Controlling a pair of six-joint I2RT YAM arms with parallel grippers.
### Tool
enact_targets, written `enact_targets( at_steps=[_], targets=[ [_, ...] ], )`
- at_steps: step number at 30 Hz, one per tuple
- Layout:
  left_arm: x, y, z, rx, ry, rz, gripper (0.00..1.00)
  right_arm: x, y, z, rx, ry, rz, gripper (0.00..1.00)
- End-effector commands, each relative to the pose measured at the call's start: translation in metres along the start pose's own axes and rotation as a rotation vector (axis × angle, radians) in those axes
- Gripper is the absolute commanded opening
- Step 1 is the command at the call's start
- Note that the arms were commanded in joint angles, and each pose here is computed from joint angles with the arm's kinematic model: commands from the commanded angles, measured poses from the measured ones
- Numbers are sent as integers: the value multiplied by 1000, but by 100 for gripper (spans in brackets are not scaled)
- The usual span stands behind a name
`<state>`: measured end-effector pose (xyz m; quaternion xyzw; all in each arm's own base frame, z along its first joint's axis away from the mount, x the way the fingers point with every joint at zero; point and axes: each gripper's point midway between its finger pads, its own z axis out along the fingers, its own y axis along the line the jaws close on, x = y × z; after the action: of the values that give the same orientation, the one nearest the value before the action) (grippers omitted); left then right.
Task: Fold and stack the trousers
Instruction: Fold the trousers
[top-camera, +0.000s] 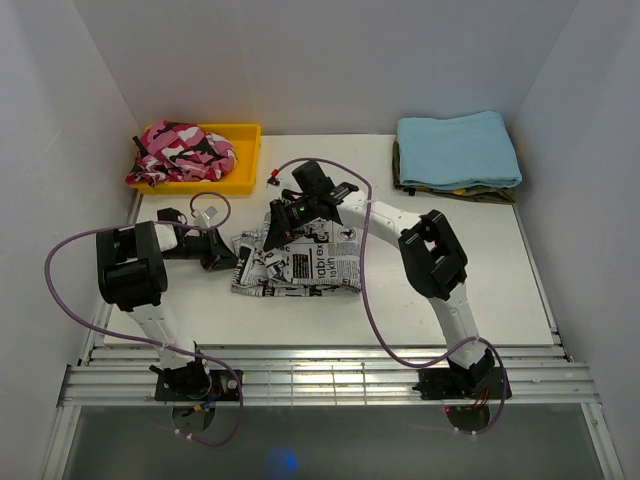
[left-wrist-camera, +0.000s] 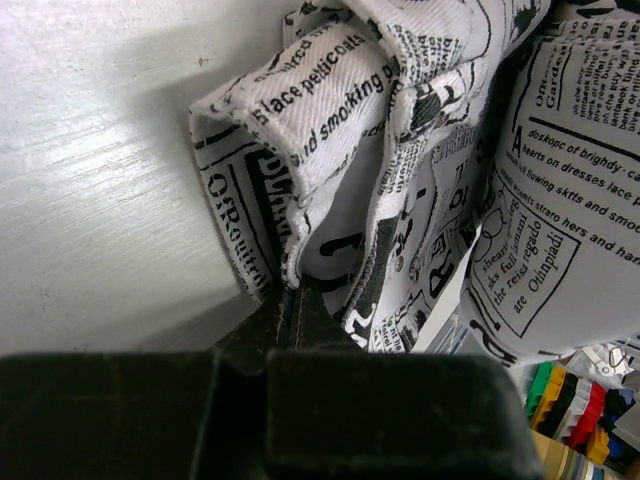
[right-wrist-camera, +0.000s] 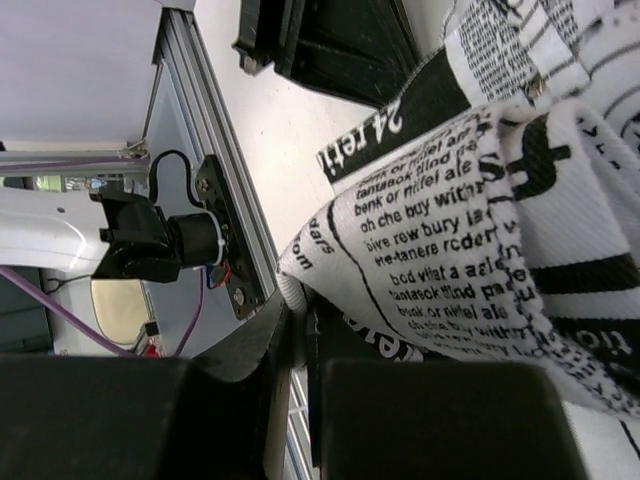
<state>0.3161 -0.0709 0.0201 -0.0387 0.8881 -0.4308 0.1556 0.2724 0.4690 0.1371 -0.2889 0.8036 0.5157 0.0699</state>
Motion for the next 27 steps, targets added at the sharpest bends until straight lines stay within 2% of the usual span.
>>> enact_targets(
  at_steps=[1,9,17,23,27],
  targets=[
    [8,9,6,-37,15,13,0,-23,22,11,-52,-52,-53,8],
    [11,11,7,-38,15,7,0,-21,20,41,-63,-41,-39,8],
    [15,12,8,-36,19,2,0,-27,24,52,-72,-54,-34,8],
    [15,11,8,-28,16,-4,0,-30,32,55,-106,-67,34,8],
    [14,9,8,-25,13,-1,0,-19,20,70,-98,-43,72,8]
  ],
)
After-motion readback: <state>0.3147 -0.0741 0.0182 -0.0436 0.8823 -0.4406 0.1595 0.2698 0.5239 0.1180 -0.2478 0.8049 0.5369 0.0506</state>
